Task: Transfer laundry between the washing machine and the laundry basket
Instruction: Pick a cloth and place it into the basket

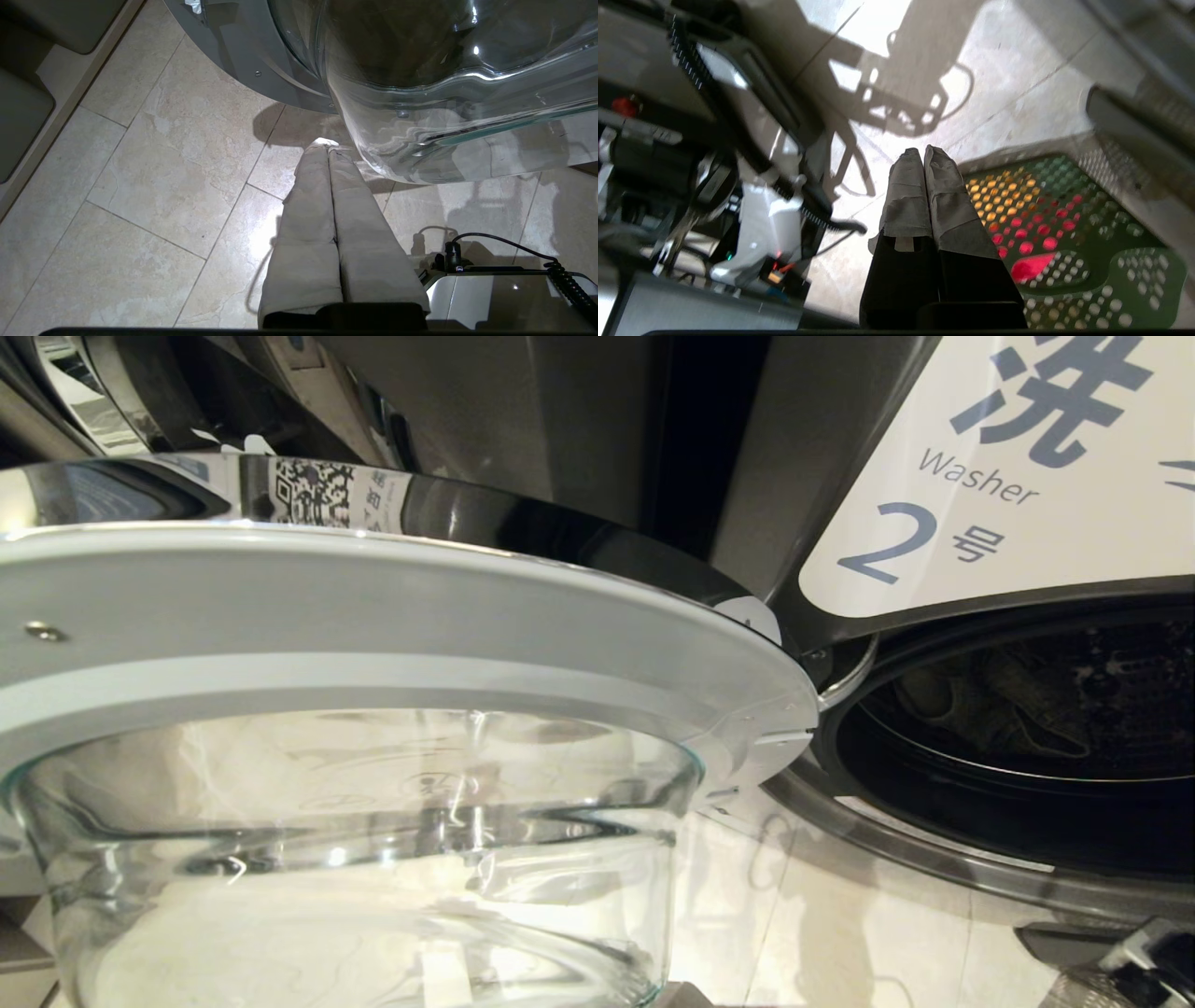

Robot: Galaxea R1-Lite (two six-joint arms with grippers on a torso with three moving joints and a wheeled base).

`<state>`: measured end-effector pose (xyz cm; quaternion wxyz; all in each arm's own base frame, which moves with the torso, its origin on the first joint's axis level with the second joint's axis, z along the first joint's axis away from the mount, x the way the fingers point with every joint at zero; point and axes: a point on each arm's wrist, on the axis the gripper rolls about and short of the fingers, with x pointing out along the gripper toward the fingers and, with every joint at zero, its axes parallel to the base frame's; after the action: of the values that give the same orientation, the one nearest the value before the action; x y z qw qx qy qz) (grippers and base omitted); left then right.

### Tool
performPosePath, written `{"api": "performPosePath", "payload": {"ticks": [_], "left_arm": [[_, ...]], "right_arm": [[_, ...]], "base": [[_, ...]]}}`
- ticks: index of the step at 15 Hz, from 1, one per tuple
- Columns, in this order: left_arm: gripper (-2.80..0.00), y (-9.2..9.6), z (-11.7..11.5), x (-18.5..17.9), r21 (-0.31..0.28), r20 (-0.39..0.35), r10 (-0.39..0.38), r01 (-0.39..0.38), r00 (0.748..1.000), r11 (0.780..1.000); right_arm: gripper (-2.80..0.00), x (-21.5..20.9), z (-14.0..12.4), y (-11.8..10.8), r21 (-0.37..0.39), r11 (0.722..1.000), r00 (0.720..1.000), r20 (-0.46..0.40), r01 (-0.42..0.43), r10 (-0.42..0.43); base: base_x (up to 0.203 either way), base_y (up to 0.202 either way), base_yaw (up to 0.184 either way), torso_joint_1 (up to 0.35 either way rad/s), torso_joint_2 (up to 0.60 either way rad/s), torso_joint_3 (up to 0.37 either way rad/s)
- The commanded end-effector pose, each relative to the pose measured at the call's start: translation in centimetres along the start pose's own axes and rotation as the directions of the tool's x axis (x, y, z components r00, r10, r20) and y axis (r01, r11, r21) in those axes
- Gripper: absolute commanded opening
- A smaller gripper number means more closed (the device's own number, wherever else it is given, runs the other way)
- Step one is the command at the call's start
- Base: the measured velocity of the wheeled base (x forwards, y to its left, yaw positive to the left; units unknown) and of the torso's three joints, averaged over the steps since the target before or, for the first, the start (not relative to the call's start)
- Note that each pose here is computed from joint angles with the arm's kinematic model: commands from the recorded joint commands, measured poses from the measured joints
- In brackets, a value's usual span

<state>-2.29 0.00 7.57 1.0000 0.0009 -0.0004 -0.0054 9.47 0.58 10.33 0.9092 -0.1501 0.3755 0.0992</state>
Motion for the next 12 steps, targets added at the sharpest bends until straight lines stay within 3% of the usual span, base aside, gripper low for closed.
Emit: {"api": "performPosePath", "payload": {"ticks": [1,9,12], "left_arm": [[-2.8,0.0,0.0,0.0,0.0,0.0,0.0,0.0,1.0,1.0],[-2.8,0.0,0.0,0.0,0.0,0.001,0.0,0.0,1.0,1.0],[-2.8,0.0,0.0,0.0,0.0,0.001,0.0,0.0,1.0,1.0]], "right_arm": [[-2.8,3.5,2.0,-0.5,-0.027,1.0,1.0,-0.007,-0.015,0.015],[-2.8,10.5,6.7,-1.5,-0.151,0.987,0.983,0.183,0.054,-0.026],[-2.8,11.3,7.8,-1.8,-0.252,0.964,0.966,0.256,0.082,-0.015]], "base": [[0.0,0.0,0.0,0.0,0.0,0.0],[0.0,0.0,0.0,0.0,0.0,0.0],[0.0,0.0,0.0,0.0,0.0,0.0]]}}
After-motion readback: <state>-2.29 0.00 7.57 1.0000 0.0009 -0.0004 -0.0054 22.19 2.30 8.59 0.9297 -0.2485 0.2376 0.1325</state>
